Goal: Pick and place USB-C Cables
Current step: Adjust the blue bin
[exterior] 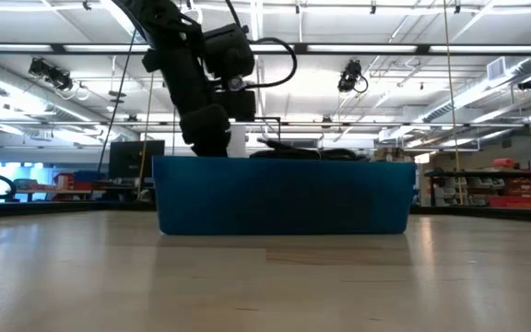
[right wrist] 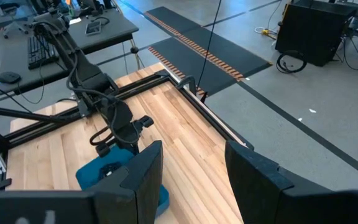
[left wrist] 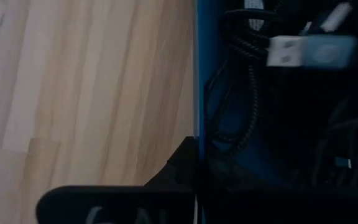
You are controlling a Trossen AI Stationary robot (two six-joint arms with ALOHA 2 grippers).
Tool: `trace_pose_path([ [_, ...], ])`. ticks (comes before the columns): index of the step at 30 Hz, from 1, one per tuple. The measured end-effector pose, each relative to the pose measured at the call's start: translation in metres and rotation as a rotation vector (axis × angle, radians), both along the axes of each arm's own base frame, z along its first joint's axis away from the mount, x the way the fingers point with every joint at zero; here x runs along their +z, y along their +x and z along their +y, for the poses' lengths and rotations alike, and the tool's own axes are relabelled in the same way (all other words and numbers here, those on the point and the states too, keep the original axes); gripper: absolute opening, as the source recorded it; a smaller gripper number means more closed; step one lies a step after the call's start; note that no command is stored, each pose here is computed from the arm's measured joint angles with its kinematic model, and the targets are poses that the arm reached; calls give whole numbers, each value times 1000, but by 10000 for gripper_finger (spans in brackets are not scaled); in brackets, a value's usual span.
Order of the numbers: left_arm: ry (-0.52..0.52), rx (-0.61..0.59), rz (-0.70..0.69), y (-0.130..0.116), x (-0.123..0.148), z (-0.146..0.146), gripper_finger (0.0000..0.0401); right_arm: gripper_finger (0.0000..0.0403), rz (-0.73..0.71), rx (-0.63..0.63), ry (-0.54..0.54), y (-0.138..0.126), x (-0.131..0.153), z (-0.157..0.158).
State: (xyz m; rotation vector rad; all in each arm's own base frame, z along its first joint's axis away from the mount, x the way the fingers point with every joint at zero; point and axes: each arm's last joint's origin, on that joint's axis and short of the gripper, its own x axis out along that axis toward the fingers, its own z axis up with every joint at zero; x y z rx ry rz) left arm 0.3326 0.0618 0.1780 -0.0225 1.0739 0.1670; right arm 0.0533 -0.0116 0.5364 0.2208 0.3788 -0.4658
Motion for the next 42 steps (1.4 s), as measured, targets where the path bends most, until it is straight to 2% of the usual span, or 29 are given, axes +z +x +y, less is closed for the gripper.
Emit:
trace_pose_path([
  [9,-7,-5,-6,6,-10,1,19,180,-5,-6,12,0,0,0],
  [13,12,11,-58,14,1,3,38,180,-5,-5,11,0,0,0],
  [17,99,33,-80,24,21,8,50,180,-4,-4,9,0,0,0],
  [21,183,72,-93,34,56,13,56,180,1,-9,16,0,-1,0],
  [26,204,146,-100,39,117,15,57,177,85,-16,45,4,-8,0],
  [30,215,272,-44,25,163,14,47,140,134,48,72,16,-15,2],
  [35,272,404,141,-9,201,0,8,25,246,99,119,41,-33,4],
  [36,270,431,178,-16,205,-5,6,13,276,105,122,46,-38,4],
  [38,269,482,193,-22,209,-13,7,11,341,97,141,58,-51,4],
  [42,255,468,159,-33,211,-33,4,4,508,72,166,79,-89,4],
])
